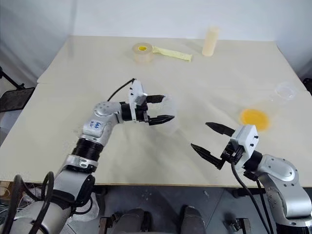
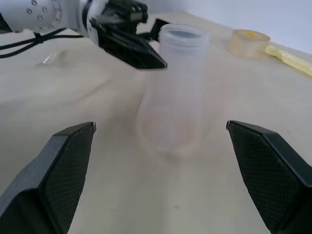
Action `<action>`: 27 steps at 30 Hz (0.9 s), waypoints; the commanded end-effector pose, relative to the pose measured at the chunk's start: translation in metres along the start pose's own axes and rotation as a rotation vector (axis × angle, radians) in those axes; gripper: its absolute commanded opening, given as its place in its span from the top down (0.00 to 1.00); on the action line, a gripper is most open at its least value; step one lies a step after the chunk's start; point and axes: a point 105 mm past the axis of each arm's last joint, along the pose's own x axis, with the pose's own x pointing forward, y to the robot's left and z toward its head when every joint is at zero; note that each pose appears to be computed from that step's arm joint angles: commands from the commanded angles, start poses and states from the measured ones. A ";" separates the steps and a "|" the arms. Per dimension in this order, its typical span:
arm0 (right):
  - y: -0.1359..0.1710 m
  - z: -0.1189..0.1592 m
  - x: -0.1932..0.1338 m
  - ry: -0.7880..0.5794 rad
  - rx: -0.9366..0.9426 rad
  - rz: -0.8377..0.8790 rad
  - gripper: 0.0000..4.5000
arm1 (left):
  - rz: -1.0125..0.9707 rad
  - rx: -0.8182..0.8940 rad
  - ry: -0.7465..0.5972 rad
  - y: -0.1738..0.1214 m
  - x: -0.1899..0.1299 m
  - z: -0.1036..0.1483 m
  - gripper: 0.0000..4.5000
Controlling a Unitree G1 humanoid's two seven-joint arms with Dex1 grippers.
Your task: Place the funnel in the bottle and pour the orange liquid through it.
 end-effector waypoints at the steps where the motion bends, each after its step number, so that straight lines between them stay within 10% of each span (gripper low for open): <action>1: -0.002 0.005 -0.001 -0.013 -0.028 0.006 0.00 | 0.010 0.036 -0.009 0.001 -0.015 0.017 0.00; 13: -0.010 -0.001 0.001 0.012 -0.019 0.069 0.00 | 0.368 0.109 0.112 0.024 -0.129 0.038 0.00; 27: -0.017 -0.009 0.018 0.011 0.016 0.173 0.00 | 0.927 0.154 0.397 -0.041 -0.292 -0.007 0.00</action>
